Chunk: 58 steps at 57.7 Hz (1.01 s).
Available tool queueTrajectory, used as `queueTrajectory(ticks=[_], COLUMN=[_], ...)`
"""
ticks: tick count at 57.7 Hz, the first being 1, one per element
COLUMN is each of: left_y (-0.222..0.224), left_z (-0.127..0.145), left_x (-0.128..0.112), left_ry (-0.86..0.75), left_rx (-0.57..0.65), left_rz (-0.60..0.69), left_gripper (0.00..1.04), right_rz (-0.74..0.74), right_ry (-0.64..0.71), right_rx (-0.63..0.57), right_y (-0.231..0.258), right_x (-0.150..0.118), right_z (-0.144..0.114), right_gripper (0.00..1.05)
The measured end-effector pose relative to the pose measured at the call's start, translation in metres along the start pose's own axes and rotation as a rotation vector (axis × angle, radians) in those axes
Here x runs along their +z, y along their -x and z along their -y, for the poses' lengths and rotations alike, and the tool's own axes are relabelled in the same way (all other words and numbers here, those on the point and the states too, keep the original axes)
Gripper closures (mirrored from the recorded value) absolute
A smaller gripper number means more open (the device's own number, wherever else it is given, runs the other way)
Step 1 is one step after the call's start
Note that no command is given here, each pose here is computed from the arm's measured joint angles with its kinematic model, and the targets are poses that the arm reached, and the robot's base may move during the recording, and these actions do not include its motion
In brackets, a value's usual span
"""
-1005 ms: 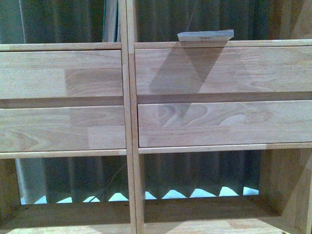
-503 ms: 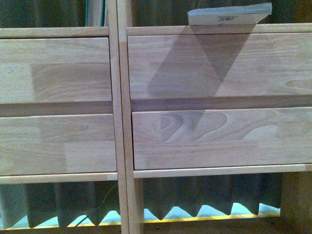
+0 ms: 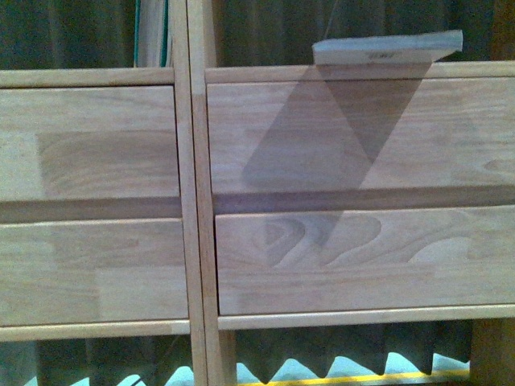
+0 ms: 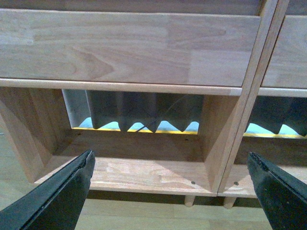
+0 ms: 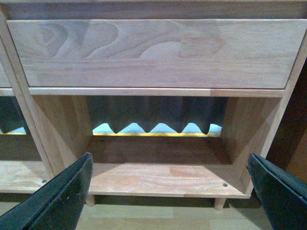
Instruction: Organize books on shelf
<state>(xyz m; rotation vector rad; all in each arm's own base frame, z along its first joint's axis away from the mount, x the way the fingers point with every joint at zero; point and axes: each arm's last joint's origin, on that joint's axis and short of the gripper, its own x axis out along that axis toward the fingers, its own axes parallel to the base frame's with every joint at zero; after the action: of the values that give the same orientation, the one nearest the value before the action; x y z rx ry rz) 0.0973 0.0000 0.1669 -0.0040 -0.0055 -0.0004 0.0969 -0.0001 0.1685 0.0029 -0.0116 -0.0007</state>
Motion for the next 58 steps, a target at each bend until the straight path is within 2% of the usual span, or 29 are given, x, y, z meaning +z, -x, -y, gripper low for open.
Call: queueTrajectory(ticks=[34, 37, 41, 44, 49, 54, 58], left_y=[0.000, 0.000, 0.000, 0.000, 0.000, 0.000, 0.000], left_z=[0.000, 0.000, 0.000, 0.000, 0.000, 0.000, 0.000], left_x=[0.000, 0.000, 0.000, 0.000, 0.000, 0.000, 0.000], left_ry=[0.000, 0.000, 0.000, 0.000, 0.000, 0.000, 0.000], left_rx=[0.001, 0.001, 0.000, 0.001, 0.001, 0.000, 0.000], left_rz=[0.001, 0.001, 0.001, 0.001, 0.001, 0.001, 0.001], left_gripper=[0.07, 0.07, 0.07, 0.07, 0.07, 0.07, 0.07], right_rz=[0.000, -0.026, -0.081, -0.080, -0.015, 0.040, 0.011], right_ry=[0.000, -0.027, -0.122, -0.205, -0.282, -0.430, -0.508], right_rx=[0.000, 0.066, 0.220, 0.307, 0.333, 0.354, 0.358], right_y=[0.000, 0.000, -0.003, -0.009, -0.020, -0.057, -0.082], right_x=[0.000, -0.001, 0.003, 0.015, 0.043, 0.086, 0.094], right_z=[0.000, 0.000, 0.000, -0.003, -0.005, -0.015, -0.022], right_gripper=[0.07, 0.07, 0.07, 0.07, 0.07, 0.07, 0.07])
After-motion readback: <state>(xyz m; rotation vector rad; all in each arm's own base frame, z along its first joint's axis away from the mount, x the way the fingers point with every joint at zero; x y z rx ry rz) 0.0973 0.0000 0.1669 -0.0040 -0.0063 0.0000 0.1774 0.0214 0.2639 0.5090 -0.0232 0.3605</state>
